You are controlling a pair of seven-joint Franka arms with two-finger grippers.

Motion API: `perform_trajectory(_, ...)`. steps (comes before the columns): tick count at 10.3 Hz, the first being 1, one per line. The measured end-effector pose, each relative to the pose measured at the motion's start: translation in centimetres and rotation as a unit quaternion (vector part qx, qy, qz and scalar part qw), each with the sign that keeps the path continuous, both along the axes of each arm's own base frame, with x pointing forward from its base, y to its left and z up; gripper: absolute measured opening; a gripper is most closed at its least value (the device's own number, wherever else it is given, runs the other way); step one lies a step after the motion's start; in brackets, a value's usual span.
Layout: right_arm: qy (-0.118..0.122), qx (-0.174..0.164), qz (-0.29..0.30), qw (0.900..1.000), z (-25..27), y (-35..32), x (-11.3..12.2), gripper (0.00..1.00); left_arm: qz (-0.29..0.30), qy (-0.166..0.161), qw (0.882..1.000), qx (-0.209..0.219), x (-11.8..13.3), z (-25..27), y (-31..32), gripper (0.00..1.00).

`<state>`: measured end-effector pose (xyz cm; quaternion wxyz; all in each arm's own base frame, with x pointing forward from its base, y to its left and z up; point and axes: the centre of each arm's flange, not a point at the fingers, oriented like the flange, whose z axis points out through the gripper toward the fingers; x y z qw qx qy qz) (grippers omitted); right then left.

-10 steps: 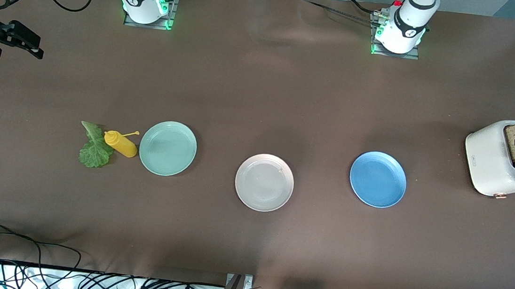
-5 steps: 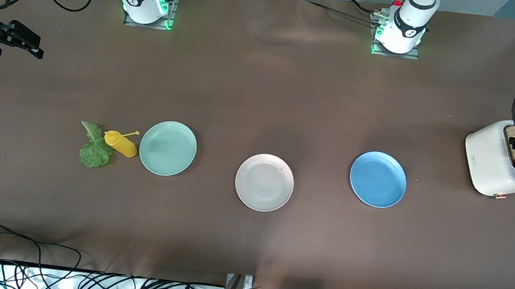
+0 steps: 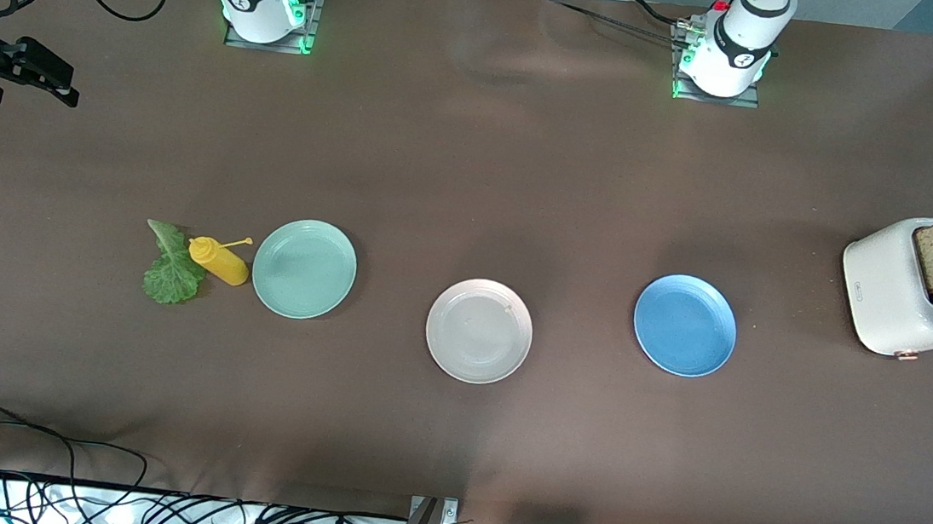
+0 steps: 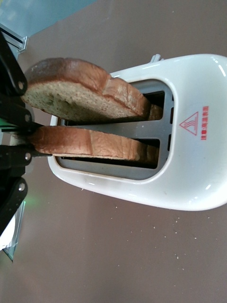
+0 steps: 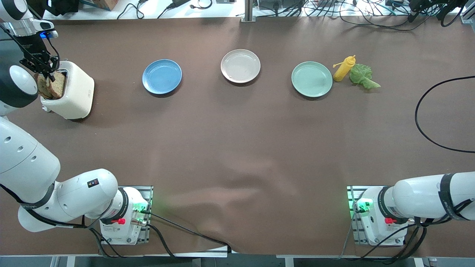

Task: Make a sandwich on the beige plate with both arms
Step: 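Move the left gripper down to the bread slice in the toaster, then grasp the bread slice with the left gripper and lift it out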

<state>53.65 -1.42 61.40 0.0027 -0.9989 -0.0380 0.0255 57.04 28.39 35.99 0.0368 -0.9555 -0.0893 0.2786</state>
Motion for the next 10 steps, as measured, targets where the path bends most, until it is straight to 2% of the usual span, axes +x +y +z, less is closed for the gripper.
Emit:
perform_trajectory(3, 0.0, 0.0, 0.0, 1.0, 0.0, 0.0, 0.0, 1.0, -0.005, -0.011, 1.0, 0.002, 0.5, 3.1, -0.7, 0.12)
perform_trajectory(6, 0.0, 0.0, 0.0, 1.0, 0.0, 0.0, 0.0, 1.0, -0.029, -0.048, 0.998, 0.008, 0.4, 9.9, -3.1, 0.12)
perform_trajectory(8, 0.0, 0.0, 0.0, 1.0, 0.0, 0.0, 0.0, 1.0, -0.05, -0.067, 0.996, 0.008, 0.7, 13.2, -5.9, 0.08)
perform_trajectory(10, 0.0, 0.0, 0.0, 1.0, 0.0, 0.0, 0.0, 1.0, -0.051, -0.068, 0.996, 0.007, 1.5, 14.2, -10.0, 0.08)
